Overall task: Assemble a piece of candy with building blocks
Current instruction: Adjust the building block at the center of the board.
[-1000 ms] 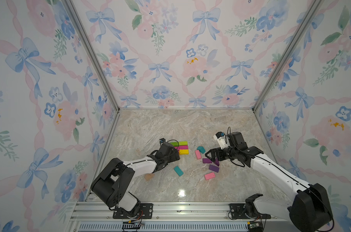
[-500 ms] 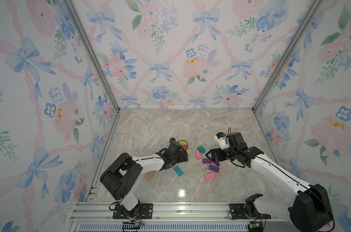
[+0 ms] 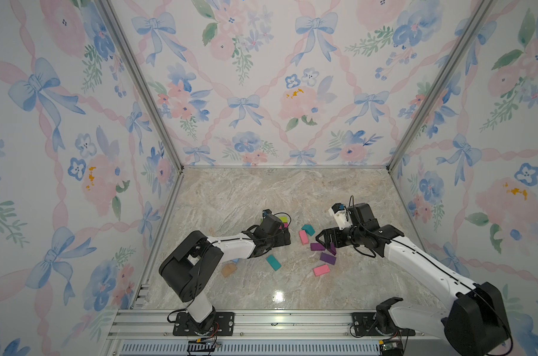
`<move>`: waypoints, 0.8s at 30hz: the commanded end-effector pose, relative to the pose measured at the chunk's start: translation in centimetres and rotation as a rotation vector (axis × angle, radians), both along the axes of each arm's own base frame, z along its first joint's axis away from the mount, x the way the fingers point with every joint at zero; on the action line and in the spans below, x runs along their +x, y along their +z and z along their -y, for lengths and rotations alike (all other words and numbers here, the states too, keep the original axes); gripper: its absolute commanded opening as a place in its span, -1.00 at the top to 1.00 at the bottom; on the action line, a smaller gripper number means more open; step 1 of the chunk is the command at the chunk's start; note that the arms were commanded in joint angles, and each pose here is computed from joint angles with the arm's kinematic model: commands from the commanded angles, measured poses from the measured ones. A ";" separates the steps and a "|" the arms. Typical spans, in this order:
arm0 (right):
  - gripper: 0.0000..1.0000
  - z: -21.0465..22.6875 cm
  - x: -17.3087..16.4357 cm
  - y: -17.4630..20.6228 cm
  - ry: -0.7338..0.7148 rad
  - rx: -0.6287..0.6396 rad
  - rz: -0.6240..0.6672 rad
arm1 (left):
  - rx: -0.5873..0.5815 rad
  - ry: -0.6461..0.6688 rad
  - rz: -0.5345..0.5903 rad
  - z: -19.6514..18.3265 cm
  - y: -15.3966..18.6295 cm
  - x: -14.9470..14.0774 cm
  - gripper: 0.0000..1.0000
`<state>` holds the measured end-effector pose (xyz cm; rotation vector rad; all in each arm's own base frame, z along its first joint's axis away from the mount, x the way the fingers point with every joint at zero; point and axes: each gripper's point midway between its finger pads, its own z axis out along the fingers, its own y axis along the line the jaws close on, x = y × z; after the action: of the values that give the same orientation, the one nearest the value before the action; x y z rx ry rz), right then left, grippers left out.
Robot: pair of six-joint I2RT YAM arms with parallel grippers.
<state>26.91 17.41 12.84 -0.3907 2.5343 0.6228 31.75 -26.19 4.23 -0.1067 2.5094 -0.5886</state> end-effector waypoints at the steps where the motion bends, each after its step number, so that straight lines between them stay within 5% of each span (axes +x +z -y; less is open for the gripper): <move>1: -0.98 0.0 0.2 1.0 0.004 -0.014 0.017 | 0.007 -0.034 0.008 -0.4 0.9 -1.0 -0.88; 8: -0.98 -0.4 1.1 0.7 0.017 -0.064 0.001 | -0.037 -0.081 0.108 -2.7 5.1 -0.1 -0.95; 24: -0.94 -6.5 3.8 -3.8 0.207 -0.359 -0.091 | 0.041 -0.071 0.071 -10.4 4.9 0.3 -0.96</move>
<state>31.38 23.95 9.40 -0.6798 2.6819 0.3604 33.23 -16.81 9.78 -0.0315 2.4236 -0.5839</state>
